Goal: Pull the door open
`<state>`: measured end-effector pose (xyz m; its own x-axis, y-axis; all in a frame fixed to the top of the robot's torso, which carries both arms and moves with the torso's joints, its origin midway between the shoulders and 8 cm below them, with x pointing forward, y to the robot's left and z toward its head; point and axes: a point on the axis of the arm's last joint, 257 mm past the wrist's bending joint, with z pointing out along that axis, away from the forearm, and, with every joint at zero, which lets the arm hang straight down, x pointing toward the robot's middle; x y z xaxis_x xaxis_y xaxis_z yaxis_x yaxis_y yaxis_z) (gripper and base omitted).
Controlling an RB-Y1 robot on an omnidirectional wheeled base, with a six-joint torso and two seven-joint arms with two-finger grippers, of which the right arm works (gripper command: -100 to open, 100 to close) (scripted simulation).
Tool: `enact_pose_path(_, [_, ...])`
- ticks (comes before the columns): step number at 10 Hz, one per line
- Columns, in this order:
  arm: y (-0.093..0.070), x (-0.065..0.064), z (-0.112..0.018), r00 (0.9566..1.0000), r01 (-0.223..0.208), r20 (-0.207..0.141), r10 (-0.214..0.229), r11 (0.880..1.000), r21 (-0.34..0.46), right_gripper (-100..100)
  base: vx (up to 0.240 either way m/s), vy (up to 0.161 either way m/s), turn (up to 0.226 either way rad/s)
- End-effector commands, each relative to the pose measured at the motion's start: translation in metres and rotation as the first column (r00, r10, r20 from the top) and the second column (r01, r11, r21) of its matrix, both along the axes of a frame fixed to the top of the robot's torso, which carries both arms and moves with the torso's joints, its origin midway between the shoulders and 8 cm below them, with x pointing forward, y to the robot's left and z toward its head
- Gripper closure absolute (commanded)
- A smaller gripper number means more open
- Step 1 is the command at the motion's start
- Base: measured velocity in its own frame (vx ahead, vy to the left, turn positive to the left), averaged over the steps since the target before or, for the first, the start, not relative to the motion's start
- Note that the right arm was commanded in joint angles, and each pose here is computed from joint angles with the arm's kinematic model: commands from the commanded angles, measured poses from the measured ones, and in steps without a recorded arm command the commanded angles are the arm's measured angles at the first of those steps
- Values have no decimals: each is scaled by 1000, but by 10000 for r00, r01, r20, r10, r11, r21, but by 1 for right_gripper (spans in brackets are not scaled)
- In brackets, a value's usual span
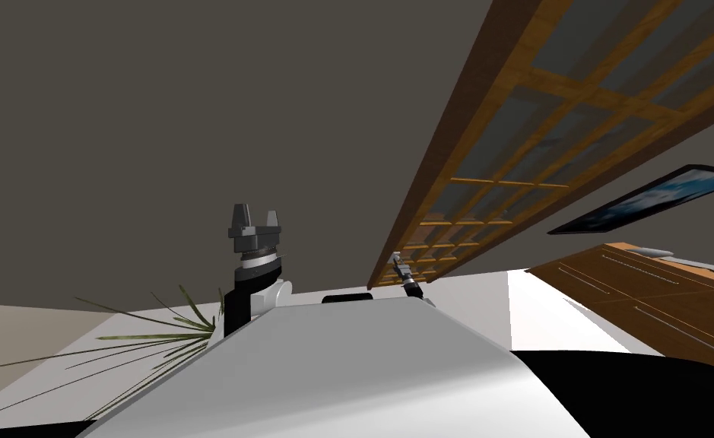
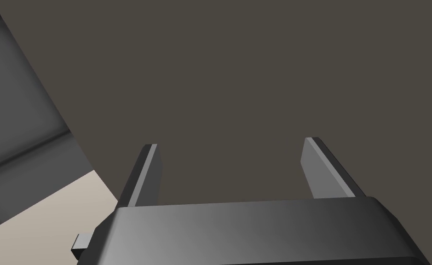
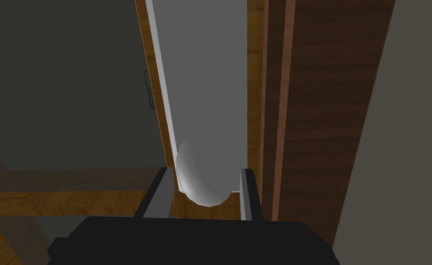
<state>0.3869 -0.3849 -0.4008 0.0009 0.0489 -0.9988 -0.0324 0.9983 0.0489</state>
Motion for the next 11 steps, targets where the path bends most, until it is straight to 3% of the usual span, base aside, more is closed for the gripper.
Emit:
enact_pose_path(1, [1, 1, 0, 10000, 7, 7, -8, 9993, 385, 100, -40, -18, 41])
enact_pose_path(6, [0, 3, 2, 10000, 86, 36, -92, 9900, 1410, 100, -29, -14, 36])
enact_pose_path(11, [-1, 7, 4, 9998, 175, 68, -203, 9591, 2824, 100, -40, -19, 49])
